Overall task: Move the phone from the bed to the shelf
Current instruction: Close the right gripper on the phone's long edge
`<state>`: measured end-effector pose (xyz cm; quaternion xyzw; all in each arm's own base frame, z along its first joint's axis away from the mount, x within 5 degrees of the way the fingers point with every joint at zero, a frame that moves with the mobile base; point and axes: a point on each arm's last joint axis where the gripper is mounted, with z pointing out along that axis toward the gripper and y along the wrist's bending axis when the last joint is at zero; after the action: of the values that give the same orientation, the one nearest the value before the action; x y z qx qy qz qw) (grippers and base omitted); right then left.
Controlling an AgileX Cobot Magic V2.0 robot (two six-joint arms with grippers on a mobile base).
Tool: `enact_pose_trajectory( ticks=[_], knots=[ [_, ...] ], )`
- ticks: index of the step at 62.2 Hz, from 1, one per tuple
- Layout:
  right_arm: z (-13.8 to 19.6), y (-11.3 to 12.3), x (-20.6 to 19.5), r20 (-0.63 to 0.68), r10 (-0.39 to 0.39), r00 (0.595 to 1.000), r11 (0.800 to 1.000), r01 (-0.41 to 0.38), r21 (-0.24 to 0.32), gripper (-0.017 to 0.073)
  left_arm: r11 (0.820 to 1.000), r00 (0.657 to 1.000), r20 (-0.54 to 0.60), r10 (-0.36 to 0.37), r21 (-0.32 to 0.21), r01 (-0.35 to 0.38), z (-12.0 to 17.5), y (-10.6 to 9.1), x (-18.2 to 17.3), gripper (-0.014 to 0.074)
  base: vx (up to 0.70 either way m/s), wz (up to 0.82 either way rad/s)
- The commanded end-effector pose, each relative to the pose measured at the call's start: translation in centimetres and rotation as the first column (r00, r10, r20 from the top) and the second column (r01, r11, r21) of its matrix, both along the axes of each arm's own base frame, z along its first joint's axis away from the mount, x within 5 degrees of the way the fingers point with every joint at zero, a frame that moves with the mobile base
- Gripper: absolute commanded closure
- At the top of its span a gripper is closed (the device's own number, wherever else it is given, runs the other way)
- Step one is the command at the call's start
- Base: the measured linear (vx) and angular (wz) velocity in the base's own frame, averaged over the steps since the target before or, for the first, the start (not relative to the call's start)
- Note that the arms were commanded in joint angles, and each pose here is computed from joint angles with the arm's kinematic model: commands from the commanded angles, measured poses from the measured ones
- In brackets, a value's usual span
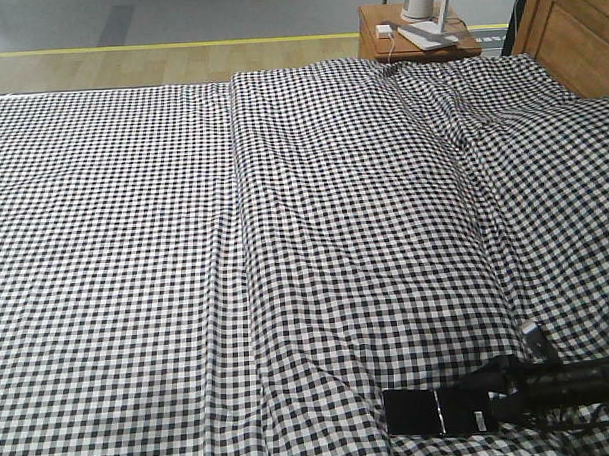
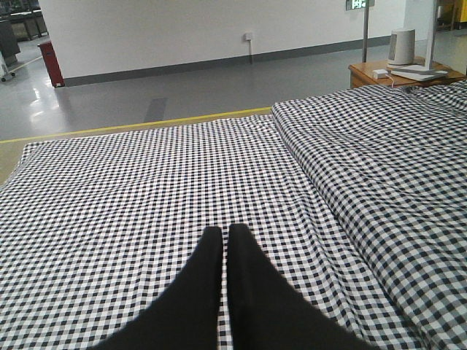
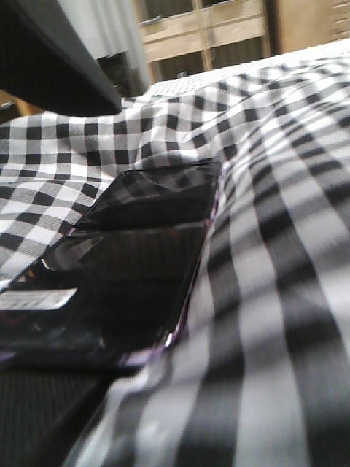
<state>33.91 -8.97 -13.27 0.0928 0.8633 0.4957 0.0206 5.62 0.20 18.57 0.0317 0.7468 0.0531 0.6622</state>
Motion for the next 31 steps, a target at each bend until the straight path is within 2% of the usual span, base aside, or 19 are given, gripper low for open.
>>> enact_pose_trajectory(
  ticks=[1, 9, 19, 27, 31],
  knots=[
    [2.1, 1.7, 1.4, 0.062, 0.070, 0.996, 0.996, -0.074, 0.050, -0.0038, 1.000, 0.994, 0.107, -0.001, -0.011, 0.002, 1.5, 0.0, -0.1, 0.0592, 0.00, 0.00],
    [2.1, 3.3, 1.7, 0.063, 0.117, 0.991, 0.991, -0.120, 0.052, -0.0031, 1.000, 0.994, 0.107, -0.001, -0.011, 0.002, 1.5, 0.0, -0.1, 0.0592, 0.00, 0.00],
    [2.3, 3.7, 2.0, 0.074, 0.137, 0.988, 0.988, -0.142, 0.068, 0.0001, 1.000, 0.994, 0.107, -0.001, -0.011, 0.002, 1.5, 0.0, -0.1, 0.0592, 0.00, 0.00],
    [2.8, 3.4, 2.0, 0.085, 0.151, 0.985, 0.981, -0.160, 0.108, 0.0083, 1.000, 0.994, 0.107, -0.001, -0.011, 0.002, 1.5, 0.0, -0.1, 0.0592, 0.00, 0.00],
    [2.9, 3.1, 1.9, 0.080, 0.152, 0.985, 0.982, -0.160, 0.105, 0.0148, 1.000, 0.994, 0.107, -0.001, -0.011, 0.002, 1.5, 0.0, -0.1, 0.0592, 0.00, 0.00]
  ],
)
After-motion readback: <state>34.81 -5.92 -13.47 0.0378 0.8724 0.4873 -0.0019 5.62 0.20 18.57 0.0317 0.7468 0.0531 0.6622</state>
